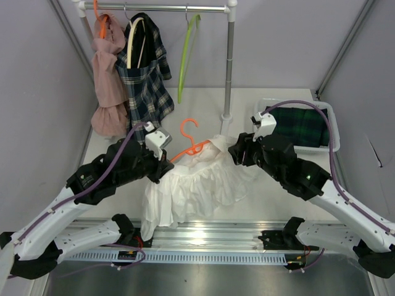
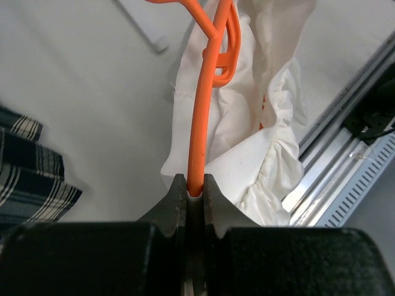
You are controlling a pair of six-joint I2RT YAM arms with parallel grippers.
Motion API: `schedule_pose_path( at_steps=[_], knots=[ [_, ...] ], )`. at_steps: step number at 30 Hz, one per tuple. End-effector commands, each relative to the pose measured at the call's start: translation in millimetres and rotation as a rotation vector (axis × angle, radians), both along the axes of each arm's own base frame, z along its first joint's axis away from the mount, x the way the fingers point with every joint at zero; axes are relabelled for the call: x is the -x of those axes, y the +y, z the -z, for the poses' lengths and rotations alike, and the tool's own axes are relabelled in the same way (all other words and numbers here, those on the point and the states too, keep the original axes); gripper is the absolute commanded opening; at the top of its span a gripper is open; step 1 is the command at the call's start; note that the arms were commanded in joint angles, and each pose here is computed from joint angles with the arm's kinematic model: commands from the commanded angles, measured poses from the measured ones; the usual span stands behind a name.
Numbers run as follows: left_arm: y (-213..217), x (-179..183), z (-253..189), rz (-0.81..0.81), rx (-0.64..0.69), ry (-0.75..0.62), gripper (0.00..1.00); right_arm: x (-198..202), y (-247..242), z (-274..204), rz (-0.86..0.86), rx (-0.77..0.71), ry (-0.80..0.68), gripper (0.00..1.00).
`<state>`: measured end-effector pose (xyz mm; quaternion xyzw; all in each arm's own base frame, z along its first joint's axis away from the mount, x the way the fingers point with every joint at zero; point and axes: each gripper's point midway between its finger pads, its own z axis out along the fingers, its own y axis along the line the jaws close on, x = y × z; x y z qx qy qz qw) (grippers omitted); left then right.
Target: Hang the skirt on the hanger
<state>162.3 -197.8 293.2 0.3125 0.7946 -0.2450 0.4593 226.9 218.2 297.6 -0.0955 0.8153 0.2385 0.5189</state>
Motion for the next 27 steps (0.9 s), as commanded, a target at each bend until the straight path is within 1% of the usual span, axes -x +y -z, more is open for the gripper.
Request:
schedule_pose_path(
  at_steps=[1,2,3,8,9,12,13,16,19,20,22,23,25,26,27],
  knots=[
    [30,-12,-20,-0.202,0.026,-0.029,0.00,-11,2,-46,0.023,-0.077,-0.095,0.57],
    [40,-17,-23,-0.262,0.016,-0.042,0.00,-12,5,-49,0.016,-0.079,-0.100,0.57],
    [47,-16,-18,-0.296,-0.005,-0.022,0.00,-16,10,-54,0.010,-0.076,-0.107,0.57],
    [64,-21,-21,-0.390,-0.046,-0.024,0.00,-23,20,-65,0.007,-0.090,-0.120,0.59],
    [71,-24,-23,-0.430,-0.063,-0.032,0.00,-24,21,-67,0.005,-0.094,-0.126,0.59],
    [76,-34,-31,-0.495,-0.091,-0.045,0.00,-26,20,-71,0.012,-0.092,-0.129,0.59],
    [82,-37,-46,-0.531,-0.079,-0.071,0.00,-27,19,-76,0.014,-0.096,-0.135,0.59],
    [80,-49,-65,-0.558,-0.088,-0.094,0.00,-29,18,-79,0.019,-0.089,-0.136,0.60],
    [77,-62,-75,-0.574,-0.134,-0.121,0.00,-30,16,-84,0.020,-0.087,-0.145,0.60],
    [82,-68,-87,-0.605,-0.130,-0.144,0.00,-30,15,-86,0.021,-0.090,-0.148,0.60],
    [81,-80,-85,-0.616,-0.191,-0.152,0.00,-30,14,-87,0.022,-0.090,-0.152,0.60],
    [85,-85,-96,-0.637,-0.178,-0.169,0.00,-30,14,-88,0.021,-0.090,-0.151,0.60],
    [83,-98,-95,-0.641,-0.229,-0.173,0.00,-31,11,-89,0.024,-0.087,-0.153,0.60],
    [88,-102,-109,-0.662,-0.226,-0.201,0.00,-30,11,-90,0.022,-0.087,-0.157,0.60],
    [91,-105,-108,-0.671,-0.264,-0.199,0.00,-31,9,-91,0.026,-0.084,-0.158,0.60]
  ],
)
